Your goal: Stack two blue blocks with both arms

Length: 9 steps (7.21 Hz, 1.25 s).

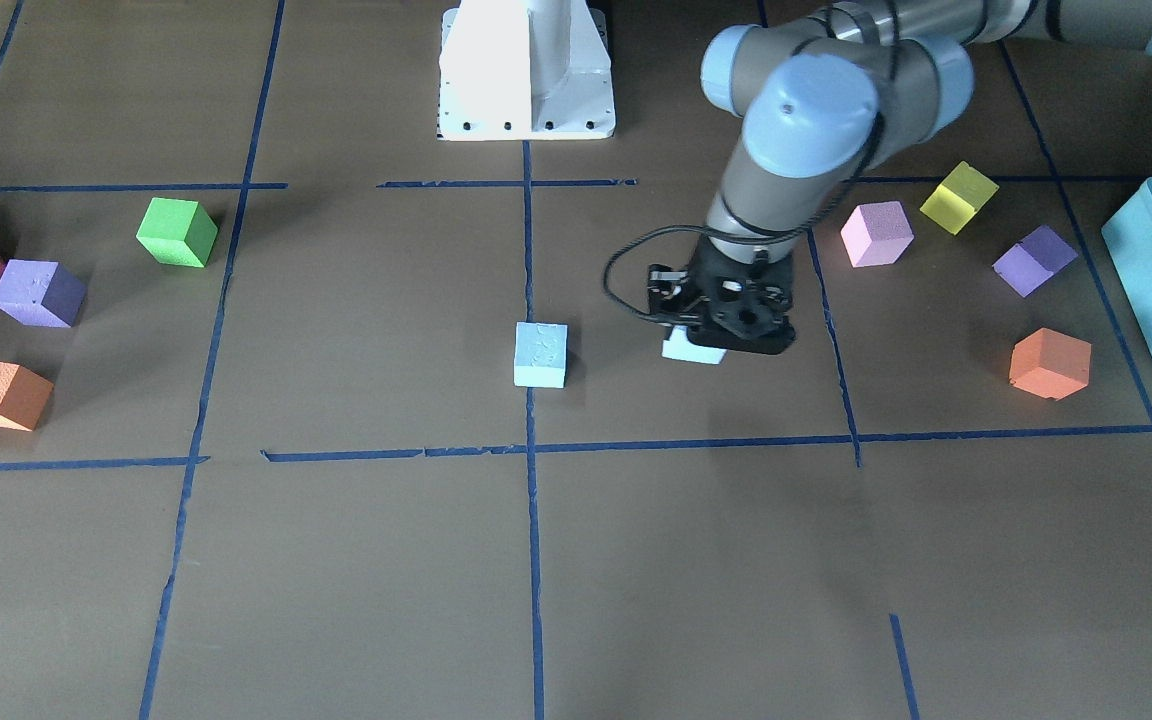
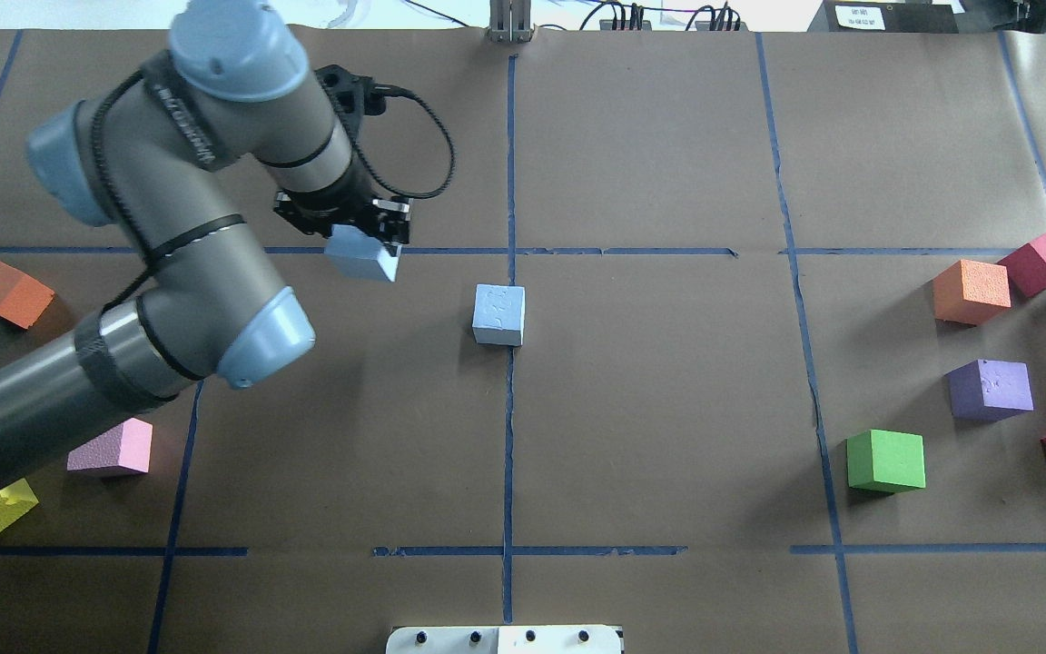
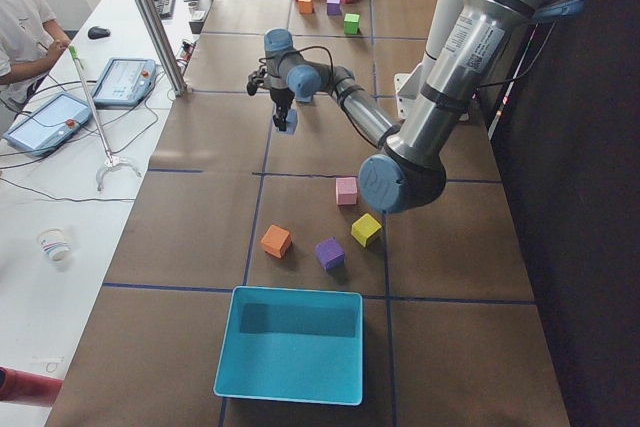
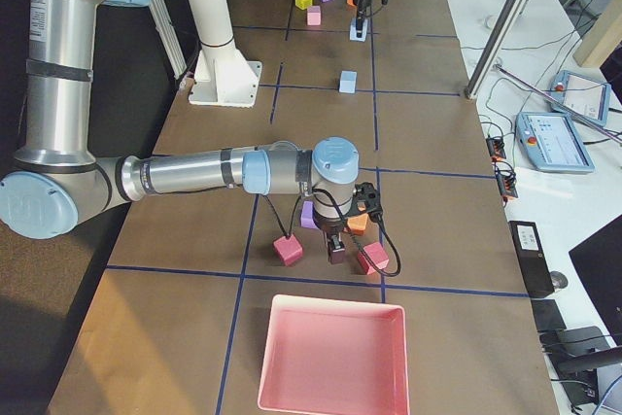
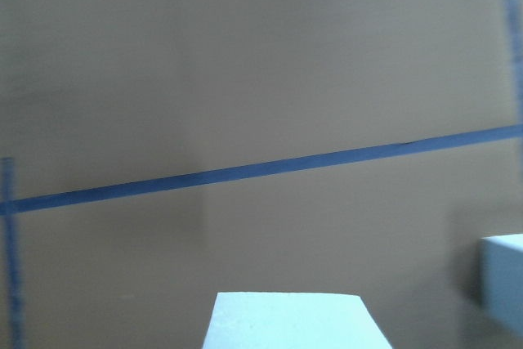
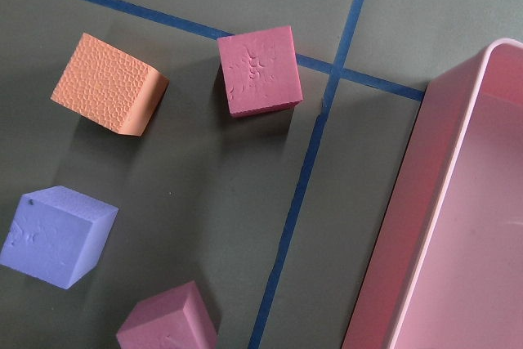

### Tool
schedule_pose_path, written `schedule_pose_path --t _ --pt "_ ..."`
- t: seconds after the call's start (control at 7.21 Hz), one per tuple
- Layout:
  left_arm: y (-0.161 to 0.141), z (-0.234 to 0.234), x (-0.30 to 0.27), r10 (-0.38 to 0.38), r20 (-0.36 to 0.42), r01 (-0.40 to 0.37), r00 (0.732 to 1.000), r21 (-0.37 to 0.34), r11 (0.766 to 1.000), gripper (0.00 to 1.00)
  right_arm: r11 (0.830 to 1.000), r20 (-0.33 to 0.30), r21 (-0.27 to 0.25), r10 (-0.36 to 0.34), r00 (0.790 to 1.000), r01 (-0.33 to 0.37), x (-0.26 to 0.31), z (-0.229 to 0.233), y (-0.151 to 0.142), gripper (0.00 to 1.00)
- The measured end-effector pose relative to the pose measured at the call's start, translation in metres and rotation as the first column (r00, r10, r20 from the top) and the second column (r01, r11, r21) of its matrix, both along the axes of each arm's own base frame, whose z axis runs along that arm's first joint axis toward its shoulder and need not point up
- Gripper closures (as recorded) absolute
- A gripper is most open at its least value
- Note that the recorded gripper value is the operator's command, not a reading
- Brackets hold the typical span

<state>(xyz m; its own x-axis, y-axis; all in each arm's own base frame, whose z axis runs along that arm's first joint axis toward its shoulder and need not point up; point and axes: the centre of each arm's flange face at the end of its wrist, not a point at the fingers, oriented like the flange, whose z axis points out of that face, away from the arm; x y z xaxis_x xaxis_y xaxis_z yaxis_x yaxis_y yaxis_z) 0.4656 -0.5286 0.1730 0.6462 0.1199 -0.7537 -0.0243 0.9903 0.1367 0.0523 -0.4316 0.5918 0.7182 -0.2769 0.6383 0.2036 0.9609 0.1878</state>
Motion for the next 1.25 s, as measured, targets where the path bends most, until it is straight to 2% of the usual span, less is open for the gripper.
schedule_pose_path --t 0.14,0.28,0.55,0.83,0.97,1.25 --pt "0.007 -0.034 0.041 -0.017 0.003 0.017 1.000 -0.003 1.000 0.92 1.000 0.000 -0.001 0.000 1.000 0.000 0.000 0.000 0.000 0.00" --pt "0.017 -0.049 0.072 -0.024 0.016 0.024 1.000 0.002 1.000 0.91 1.000 0.001 -0.003 0.001 1.000 -0.001 0.000 0.001 0.000 0.00" --pt "0.030 -0.049 0.102 -0.018 0.041 0.018 0.999 0.011 1.000 0.88 1.000 0.001 -0.003 0.001 1.000 -0.001 0.000 0.001 0.000 0.00" --pt "0.032 -0.040 0.115 -0.018 0.059 0.017 0.998 0.010 1.000 0.82 1.000 0.001 -0.004 0.002 1.000 -0.002 0.000 0.001 0.000 0.00" --pt "0.032 -0.036 0.121 -0.017 0.065 0.017 0.998 0.008 1.000 0.67 1.000 0.002 -0.004 0.002 1.000 -0.002 0.000 0.001 0.000 0.00" --pt "0.032 -0.033 0.125 -0.022 0.070 0.022 0.997 0.000 1.000 0.26 1.000 0.002 -0.004 0.002 1.000 -0.002 0.000 0.001 0.000 0.00"
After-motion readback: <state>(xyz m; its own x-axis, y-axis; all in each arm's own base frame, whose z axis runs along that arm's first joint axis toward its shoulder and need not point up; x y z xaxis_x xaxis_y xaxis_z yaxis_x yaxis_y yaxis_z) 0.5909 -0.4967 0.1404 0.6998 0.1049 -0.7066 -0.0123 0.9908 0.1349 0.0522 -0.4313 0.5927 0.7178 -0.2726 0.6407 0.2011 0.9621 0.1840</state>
